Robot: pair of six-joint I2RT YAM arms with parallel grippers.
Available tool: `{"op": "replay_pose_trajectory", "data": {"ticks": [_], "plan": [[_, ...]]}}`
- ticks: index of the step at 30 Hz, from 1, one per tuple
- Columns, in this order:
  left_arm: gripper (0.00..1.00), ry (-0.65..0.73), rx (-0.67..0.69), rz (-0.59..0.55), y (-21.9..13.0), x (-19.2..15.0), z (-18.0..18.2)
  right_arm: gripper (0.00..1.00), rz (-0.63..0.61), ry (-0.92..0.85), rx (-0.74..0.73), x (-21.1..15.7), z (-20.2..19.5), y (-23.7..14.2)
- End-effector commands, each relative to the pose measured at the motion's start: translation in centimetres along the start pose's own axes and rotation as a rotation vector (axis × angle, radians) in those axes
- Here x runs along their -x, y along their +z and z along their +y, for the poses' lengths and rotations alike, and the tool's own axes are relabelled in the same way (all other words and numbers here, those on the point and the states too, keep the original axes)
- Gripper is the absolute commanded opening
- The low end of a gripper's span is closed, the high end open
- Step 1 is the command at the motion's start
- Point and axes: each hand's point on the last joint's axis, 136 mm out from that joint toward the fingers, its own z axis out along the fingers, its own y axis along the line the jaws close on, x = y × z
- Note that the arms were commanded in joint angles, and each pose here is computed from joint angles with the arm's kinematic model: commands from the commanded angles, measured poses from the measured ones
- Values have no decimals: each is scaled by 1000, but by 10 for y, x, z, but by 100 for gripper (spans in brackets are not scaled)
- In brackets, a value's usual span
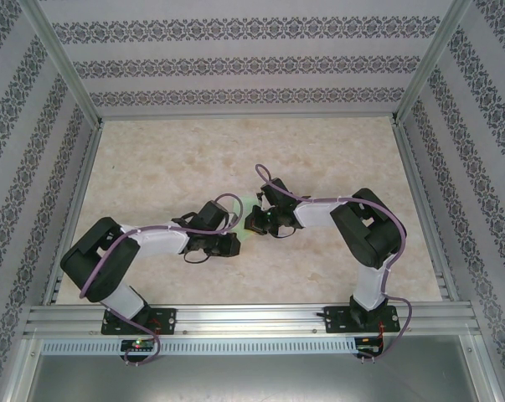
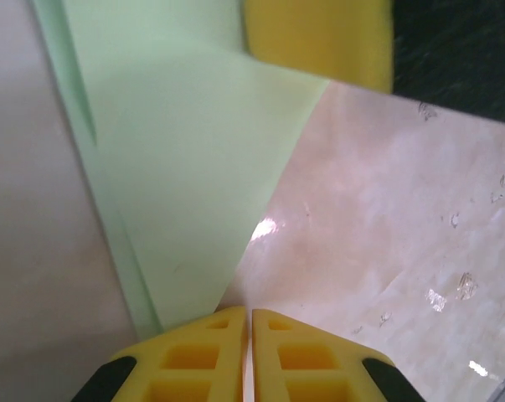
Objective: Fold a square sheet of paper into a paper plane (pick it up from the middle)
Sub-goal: Third fold the triangle at the center of the table.
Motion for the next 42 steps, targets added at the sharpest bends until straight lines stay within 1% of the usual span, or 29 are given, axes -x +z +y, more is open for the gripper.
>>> {"op": "replay_pose_trajectory", "data": {"ticks": [1, 3, 5, 6, 10, 14, 17, 20, 25, 28, 30, 33, 36, 38, 42], "plan": [[12, -86, -19, 72, -4, -20, 12, 5, -2, 20, -82, -2, -30, 4], [12, -104, -106, 55, -9, -15, 1, 5, -1, 18, -79, -1, -29, 5], [12, -92, -211, 12, -20, -3, -18, 5, -4, 20, -77, -1, -28, 5], [12, -80, -241, -10, -26, 2, -26, 5, -5, 21, -76, -1, -28, 5], [12, -39, -290, -80, -42, 28, -48, 5, -7, 23, -76, 0, -28, 5], [12, -51, -261, -86, -28, 44, -44, 5, -6, 28, -77, 0, -28, 6], [11, -82, -212, -79, -13, 49, -30, 5, -9, 27, -73, 1, -28, 6], [11, -121, -150, -68, -2, 47, -11, 5, -8, 29, -77, 0, -29, 7], [10, -161, -99, -39, 1, 29, 10, 5, -7, 34, -82, -1, -30, 7], [10, -165, -70, 20, 0, 7, 19, 5, -11, 34, -83, 0, -29, 6], [10, -178, -12, 57, -3, -8, 32, 5, -12, 32, -81, 1, -28, 6], [10, -179, -2, 76, -11, -22, 35, 5, -13, 25, -79, 3, -24, 5], [10, -180, 22, 45, -23, -22, 38, 5, -13, 20, -73, 4, -21, 4], [10, -180, -2, 9, -32, -14, 31, 5, -13, 16, -70, 5, -19, 3], [12, -124, -89, -111, -55, 23, -2, 6, -21, -2, -30, 8, -8, 0]]}}
